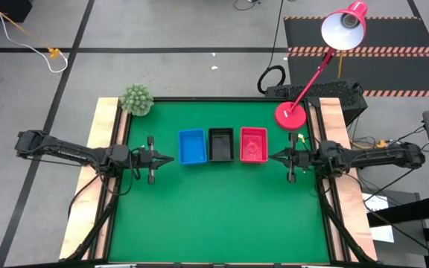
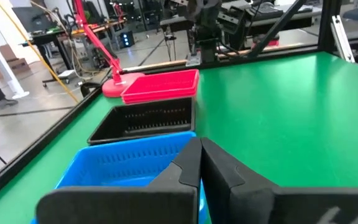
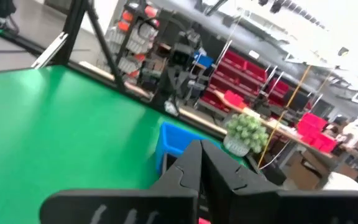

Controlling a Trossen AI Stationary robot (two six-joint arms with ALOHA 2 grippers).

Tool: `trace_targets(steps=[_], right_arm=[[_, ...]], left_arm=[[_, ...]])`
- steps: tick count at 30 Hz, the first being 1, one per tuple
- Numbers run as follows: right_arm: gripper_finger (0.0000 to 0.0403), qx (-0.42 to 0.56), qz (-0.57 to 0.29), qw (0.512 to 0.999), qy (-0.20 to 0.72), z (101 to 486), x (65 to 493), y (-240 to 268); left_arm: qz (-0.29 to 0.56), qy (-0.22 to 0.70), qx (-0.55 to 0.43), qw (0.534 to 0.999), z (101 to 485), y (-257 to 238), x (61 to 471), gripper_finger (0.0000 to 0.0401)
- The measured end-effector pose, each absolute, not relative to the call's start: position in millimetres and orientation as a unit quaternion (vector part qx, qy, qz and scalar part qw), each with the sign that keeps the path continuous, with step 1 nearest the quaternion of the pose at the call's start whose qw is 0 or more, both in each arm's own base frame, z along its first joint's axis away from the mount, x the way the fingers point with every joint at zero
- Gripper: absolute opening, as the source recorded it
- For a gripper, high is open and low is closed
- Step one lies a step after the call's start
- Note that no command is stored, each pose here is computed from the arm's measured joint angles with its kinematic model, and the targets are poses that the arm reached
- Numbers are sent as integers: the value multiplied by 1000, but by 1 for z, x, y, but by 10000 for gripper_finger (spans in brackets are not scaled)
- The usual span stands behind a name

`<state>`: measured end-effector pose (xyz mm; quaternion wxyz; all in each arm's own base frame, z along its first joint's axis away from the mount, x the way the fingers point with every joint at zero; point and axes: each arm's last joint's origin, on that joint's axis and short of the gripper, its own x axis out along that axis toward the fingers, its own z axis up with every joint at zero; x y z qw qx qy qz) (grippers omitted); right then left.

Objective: Stack baskets by color
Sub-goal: Return to Home Position

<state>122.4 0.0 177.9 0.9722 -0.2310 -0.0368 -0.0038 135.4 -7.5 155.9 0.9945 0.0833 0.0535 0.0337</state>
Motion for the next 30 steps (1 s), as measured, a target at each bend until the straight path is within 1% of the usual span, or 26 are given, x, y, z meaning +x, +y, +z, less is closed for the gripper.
trace_targets(steps=[5, 18, 22, 26, 30], right_arm=[[0, -231, -4, 971, -55, 182, 119, -1], [0, -231, -2, 972, -48, 180, 113, -1], [0, -231, -2, 972, -45, 179, 110, -1], [0, -229, -4, 972, -54, 181, 107, -1], [0, -227, -3, 973, -52, 180, 104, -1]], left_arm=[[24, 53, 78, 995, 156, -8, 135, 3], [20, 39, 80, 996, 160, -8, 131, 9], [21, 30, 79, 996, 162, -8, 128, 3], [21, 29, 79, 996, 163, -7, 125, 10], [21, 31, 83, 996, 163, -7, 123, 3]])
